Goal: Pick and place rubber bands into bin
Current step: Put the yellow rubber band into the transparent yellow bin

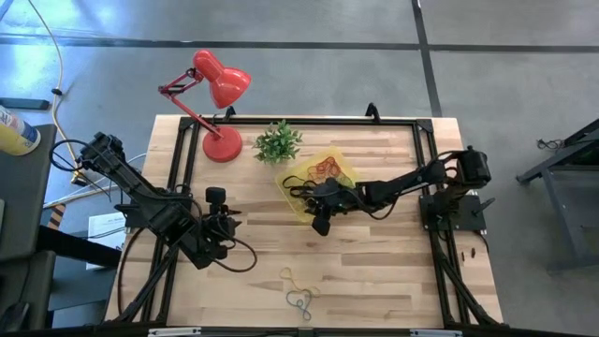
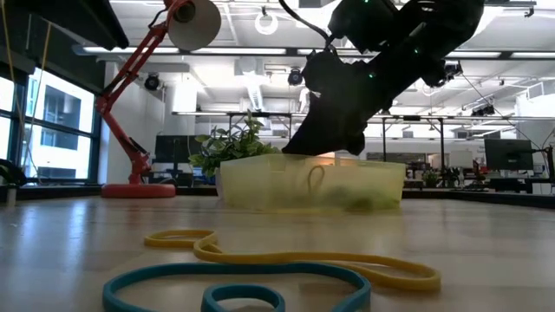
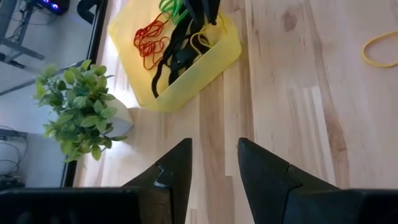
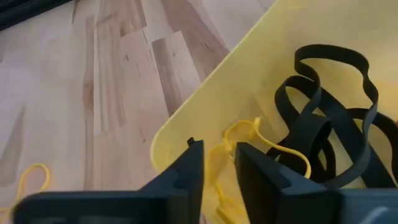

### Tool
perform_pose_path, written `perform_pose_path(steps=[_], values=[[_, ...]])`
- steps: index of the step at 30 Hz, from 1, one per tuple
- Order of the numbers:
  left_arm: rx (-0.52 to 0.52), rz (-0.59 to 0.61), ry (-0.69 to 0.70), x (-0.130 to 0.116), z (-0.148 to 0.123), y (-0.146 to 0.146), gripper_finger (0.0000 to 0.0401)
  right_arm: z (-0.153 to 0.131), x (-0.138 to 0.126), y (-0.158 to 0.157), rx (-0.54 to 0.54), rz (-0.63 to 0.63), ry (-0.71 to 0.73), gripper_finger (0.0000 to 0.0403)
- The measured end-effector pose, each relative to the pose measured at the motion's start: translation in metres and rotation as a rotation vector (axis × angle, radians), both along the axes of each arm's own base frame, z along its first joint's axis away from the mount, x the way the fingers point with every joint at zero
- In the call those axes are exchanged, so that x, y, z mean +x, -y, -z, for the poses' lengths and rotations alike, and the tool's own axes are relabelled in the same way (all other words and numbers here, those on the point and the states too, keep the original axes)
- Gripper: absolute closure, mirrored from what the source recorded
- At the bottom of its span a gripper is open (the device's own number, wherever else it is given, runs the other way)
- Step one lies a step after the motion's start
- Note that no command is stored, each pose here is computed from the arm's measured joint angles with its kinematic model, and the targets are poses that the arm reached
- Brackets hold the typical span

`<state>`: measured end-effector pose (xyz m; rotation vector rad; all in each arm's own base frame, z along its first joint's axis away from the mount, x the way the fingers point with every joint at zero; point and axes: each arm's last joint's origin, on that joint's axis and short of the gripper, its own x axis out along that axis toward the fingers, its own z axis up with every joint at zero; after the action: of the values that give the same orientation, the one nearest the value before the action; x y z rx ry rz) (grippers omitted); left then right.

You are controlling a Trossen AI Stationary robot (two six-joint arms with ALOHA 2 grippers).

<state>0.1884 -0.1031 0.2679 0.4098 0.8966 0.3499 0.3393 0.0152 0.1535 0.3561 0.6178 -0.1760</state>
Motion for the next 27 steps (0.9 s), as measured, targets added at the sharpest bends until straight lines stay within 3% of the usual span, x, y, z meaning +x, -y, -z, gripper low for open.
perform_pose_path(steps=[7,13,20,27], values=[[-0.041,0.016,0.035,0.004,0.004,0.003,0.0284,-0.005,0.001,0.0,-0.008,-0.007,0.033,0.025],[-0.091,0.172,0.063,0.015,-0.001,0.013,0.0284,-0.028,-0.006,-0.002,-0.001,-0.073,0.081,0.0219],[-0.163,0.311,0.045,0.034,0.003,0.016,0.0284,-0.049,-0.028,-0.027,-0.012,-0.199,0.019,0.0219],[-0.257,0.519,0.003,0.08,0.03,0.016,0.0284,-0.046,-0.054,-0.069,0.022,-0.284,-0.137,0.0237]])
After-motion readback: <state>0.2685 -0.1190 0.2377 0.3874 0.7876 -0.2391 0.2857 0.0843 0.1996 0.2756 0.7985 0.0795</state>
